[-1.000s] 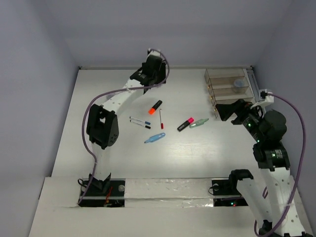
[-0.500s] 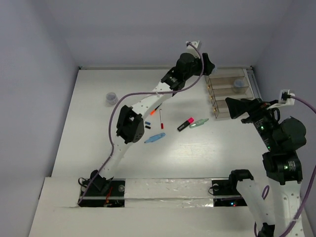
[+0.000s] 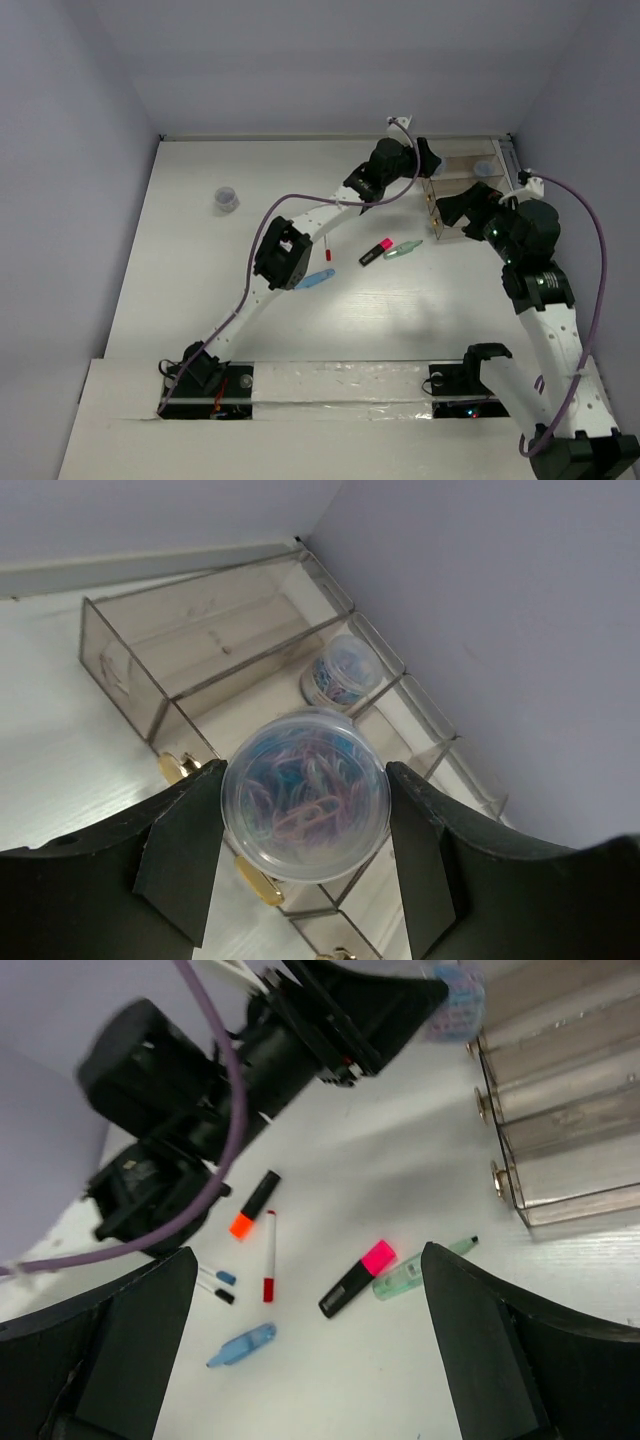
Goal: Sort the stationery into containers
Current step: Place the stationery at the center of the board.
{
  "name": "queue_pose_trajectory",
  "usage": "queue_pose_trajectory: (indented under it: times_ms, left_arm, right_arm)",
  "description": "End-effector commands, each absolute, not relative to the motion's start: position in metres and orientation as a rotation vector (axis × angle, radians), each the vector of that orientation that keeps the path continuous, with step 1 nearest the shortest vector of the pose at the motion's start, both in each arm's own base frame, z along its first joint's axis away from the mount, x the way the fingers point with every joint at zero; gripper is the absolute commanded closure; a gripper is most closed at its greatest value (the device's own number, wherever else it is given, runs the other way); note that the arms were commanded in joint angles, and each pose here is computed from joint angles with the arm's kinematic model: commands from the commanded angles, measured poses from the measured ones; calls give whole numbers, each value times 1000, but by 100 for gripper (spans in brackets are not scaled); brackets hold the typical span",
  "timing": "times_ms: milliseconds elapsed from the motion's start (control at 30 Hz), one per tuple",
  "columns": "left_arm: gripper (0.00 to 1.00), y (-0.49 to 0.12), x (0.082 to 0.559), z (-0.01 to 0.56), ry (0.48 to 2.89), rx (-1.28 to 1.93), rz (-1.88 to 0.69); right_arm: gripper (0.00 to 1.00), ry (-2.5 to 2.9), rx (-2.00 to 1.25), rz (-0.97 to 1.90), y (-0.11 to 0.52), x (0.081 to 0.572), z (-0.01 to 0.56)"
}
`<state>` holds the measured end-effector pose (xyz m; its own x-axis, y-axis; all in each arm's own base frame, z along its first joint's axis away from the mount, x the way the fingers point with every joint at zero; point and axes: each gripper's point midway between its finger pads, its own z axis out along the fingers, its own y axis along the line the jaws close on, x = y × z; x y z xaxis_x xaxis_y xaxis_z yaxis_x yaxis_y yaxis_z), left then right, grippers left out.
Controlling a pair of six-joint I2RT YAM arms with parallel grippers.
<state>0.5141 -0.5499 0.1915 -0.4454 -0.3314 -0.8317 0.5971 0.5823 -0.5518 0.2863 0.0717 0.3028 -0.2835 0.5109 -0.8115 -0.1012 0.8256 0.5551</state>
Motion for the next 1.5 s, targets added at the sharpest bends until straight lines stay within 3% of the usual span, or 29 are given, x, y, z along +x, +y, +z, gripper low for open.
queue_pose_trajectory:
  times_ms: [0,33,67,267,300,367,400,433,533,633,900,1033,1133,1200,1333,1467]
  left_arm:
    - [60,-524,501,336,1464,230,-1053]
    - [60,-517,501,305,1545,238,-995]
    - [60,-500,497,330,1522,211,-941]
    - [60,-432,497,256,1782,271,-599]
    - [60,-422,500,246,1812,279,-572]
    - [60,-406,499,209,1925,318,-511]
    - [60,-406,499,209,1925,318,-511]
    - [60,-405,497,199,1944,327,-501]
    - [60,-410,491,192,1943,345,-551]
    - [60,-414,488,197,1946,344,-587]
    - [54,-394,502,134,2112,349,-475]
    - [35,-390,496,109,2154,354,-458]
    - [15,-386,494,110,2148,344,-446]
    - [10,-379,496,113,2142,328,-445]
    - [3,-371,499,149,2081,285,-520]
    - [1,-335,506,239,1916,153,-654]
  right_arm:
    - [0,1732,243,631,78,296,312]
    - [0,1751,230,631,80,299,307]
    - [0,1759,225,628,80,302,303]
    - [2,1810,187,710,96,325,276]
    - [10,1822,188,735,99,329,272]
    - [40,1852,144,775,116,336,262]
    - [40,1868,142,769,116,339,256]
    - [54,1881,148,747,115,342,252]
    - [71,1881,163,664,105,354,251]
    - [66,1954,109,645,111,366,237]
    - [50,2064,23,621,133,378,204]
    - [40,2087,12,594,145,391,192]
    - [35,2099,29,582,145,399,183]
    - [35,2112,30,568,144,403,176]
    - [34,2133,12,560,148,408,165]
    - [27,2164,-18,562,160,419,155]
